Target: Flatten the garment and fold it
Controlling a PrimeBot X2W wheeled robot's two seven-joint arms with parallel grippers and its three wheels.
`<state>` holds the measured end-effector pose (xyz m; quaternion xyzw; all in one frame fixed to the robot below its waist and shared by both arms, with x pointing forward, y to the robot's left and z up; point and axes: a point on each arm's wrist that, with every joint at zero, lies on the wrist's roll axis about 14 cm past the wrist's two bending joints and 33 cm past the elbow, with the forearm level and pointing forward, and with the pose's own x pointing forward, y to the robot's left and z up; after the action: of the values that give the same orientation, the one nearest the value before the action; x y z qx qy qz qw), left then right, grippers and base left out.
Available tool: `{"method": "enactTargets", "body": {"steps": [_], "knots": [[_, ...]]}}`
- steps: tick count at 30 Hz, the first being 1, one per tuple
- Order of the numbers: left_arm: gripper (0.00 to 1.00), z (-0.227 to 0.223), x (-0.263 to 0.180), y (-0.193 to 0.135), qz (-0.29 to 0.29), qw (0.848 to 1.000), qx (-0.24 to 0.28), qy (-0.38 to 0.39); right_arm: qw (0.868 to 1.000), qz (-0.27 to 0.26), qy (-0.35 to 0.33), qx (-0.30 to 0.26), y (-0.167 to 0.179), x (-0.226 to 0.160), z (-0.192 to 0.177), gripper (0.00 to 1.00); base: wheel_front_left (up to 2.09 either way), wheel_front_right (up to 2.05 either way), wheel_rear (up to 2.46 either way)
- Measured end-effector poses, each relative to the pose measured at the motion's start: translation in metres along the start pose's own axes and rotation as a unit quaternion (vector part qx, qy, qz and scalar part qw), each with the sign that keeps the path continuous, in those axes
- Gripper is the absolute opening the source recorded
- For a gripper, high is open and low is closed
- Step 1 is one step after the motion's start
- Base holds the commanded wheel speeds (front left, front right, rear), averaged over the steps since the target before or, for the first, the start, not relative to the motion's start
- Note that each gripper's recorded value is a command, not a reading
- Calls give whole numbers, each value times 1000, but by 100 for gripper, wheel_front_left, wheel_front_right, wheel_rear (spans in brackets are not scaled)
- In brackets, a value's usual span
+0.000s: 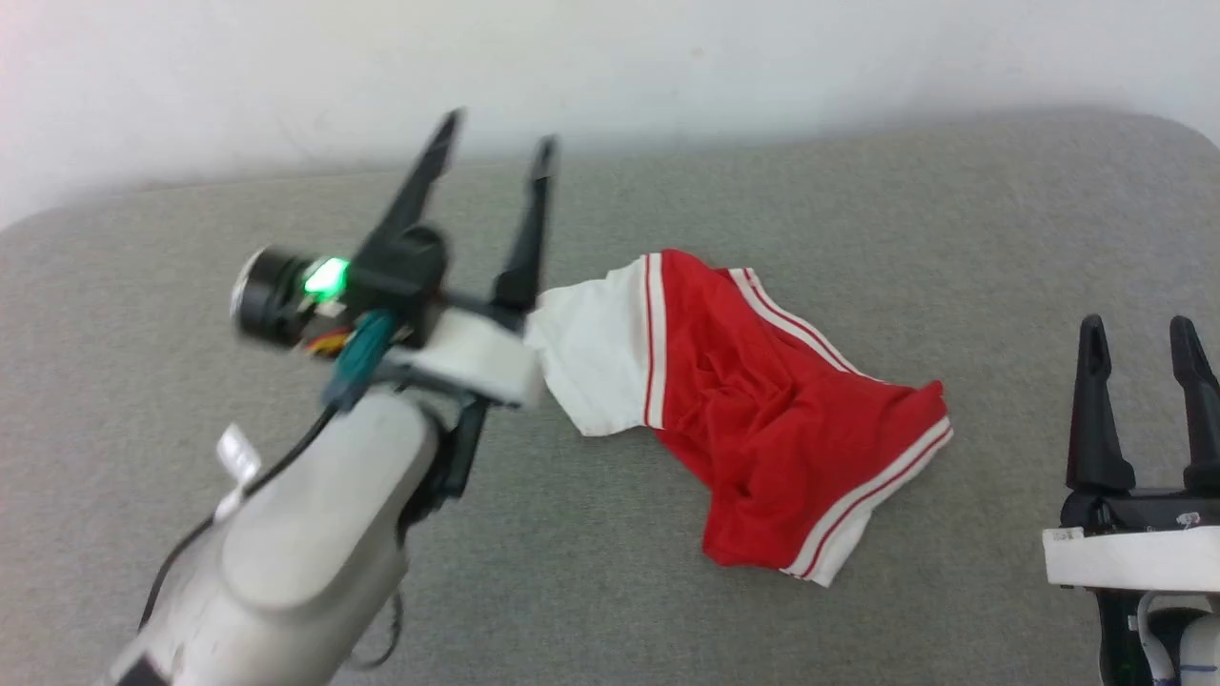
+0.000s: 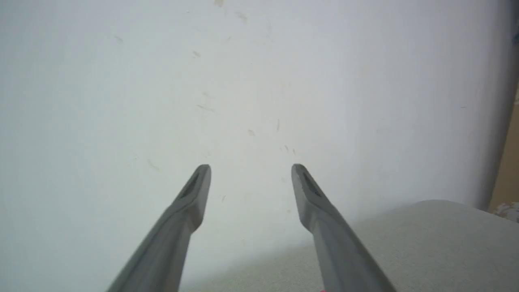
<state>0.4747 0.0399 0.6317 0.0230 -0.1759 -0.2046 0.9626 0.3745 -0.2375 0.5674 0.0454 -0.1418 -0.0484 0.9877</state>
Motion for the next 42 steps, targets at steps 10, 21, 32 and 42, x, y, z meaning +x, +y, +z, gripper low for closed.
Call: {"method": "enactTargets", "body": {"steps": [10,21,32,42], "knots": [[100,-10,-104,99,218,975,43,27,1000,21,-7,7,14,3,3,100,0,0,0],[100,-30,-170,99,245,966,32,71,999,33,16,10,22,-9,-8,100,0,0,0],[100,-40,-189,94,247,964,30,90,998,49,46,10,32,-17,-26,100,0,0,0],[100,-43,-190,96,242,965,32,96,997,54,47,-2,34,-19,-26,100,0,0,0]]}}
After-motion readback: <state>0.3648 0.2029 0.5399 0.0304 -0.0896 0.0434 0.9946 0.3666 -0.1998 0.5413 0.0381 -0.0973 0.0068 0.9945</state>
